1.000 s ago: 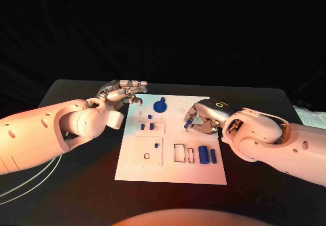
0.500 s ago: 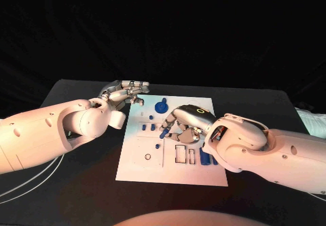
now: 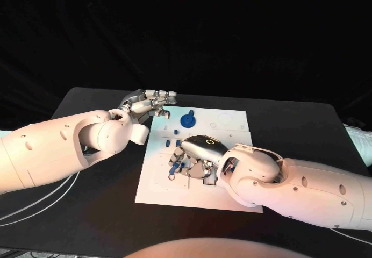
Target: Assemble the parts on the task board
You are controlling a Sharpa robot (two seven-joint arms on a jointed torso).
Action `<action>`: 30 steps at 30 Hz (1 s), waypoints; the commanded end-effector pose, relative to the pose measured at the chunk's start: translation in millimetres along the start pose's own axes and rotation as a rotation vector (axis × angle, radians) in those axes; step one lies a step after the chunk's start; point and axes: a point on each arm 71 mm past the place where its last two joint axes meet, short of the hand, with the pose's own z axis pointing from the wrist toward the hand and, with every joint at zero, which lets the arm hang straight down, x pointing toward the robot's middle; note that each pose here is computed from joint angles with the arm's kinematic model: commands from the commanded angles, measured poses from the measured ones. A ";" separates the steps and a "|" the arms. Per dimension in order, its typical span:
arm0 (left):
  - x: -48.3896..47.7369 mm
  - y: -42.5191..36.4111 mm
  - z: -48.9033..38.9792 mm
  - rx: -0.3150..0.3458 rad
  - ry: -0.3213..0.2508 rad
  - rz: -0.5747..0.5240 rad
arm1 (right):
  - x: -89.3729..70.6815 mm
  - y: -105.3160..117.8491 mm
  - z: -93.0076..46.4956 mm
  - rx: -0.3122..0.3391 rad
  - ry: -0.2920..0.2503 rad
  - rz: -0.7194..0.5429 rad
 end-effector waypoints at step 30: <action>3.1 -0.6 0.8 0.006 0.024 -0.004 | 22.3 9.3 11.5 0.014 0.080 -0.234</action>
